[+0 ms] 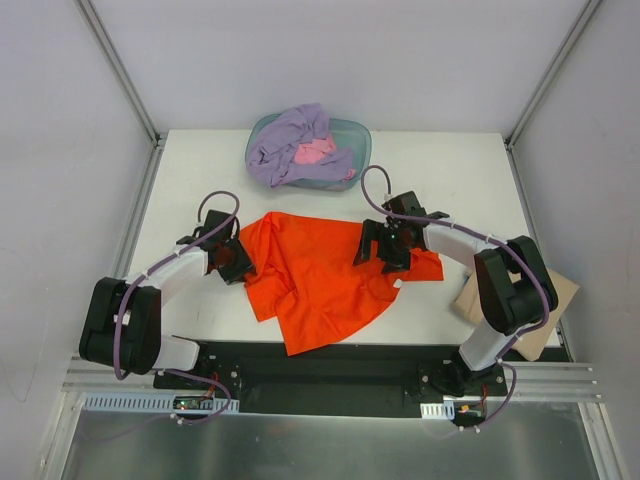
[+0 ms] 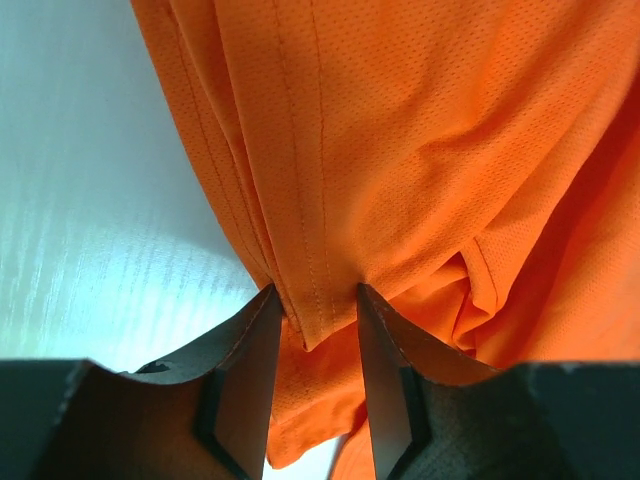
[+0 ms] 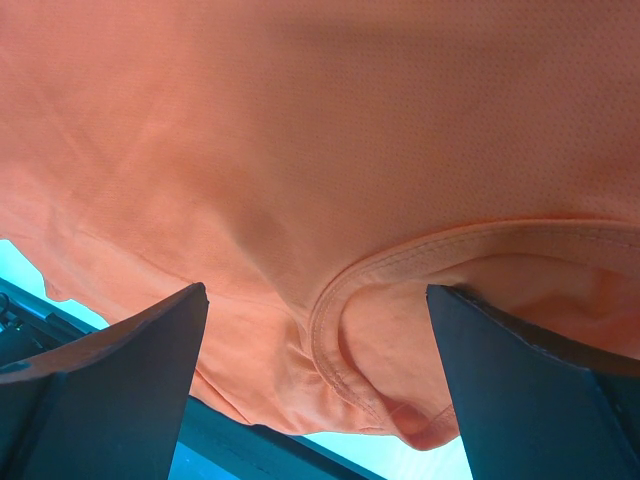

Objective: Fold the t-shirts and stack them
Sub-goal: Flatten out the tshirt

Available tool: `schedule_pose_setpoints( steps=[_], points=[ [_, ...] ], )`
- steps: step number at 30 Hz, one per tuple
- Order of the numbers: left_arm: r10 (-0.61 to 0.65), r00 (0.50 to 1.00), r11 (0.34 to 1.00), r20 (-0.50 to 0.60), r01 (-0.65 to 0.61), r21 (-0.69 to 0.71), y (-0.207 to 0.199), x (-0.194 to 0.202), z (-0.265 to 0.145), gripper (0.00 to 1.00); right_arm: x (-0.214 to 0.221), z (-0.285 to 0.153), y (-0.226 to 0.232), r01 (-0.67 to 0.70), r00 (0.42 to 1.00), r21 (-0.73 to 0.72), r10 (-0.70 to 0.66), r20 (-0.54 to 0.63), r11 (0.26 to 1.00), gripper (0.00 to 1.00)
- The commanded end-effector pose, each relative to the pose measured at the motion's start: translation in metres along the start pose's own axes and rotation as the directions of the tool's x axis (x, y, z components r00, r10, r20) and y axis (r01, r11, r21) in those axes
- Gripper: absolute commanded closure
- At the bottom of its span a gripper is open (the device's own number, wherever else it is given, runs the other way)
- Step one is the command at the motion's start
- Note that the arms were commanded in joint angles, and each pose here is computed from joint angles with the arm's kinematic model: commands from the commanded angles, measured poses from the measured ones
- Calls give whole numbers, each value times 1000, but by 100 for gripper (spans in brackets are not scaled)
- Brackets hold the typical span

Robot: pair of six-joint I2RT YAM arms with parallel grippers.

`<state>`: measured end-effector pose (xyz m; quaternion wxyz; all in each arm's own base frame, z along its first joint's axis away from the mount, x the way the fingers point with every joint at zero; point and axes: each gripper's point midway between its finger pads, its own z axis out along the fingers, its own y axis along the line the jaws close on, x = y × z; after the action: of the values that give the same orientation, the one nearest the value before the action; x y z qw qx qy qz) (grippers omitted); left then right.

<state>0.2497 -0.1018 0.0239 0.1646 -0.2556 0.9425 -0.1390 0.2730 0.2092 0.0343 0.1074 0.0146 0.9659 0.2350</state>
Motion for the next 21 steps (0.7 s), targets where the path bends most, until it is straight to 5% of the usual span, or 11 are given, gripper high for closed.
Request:
schedule_pose_setpoints(
  steps=[1,21],
  points=[
    [15,1000,997,17,-17,74,-18,-10,-7,65,11,3,-31,11,1000,126,-7,-26,992,3],
    [36,996,999,78,-36,2,-9,-20,-31,60,13,-2,-40,21,999,169,-16,-29,985,3]
  ],
)
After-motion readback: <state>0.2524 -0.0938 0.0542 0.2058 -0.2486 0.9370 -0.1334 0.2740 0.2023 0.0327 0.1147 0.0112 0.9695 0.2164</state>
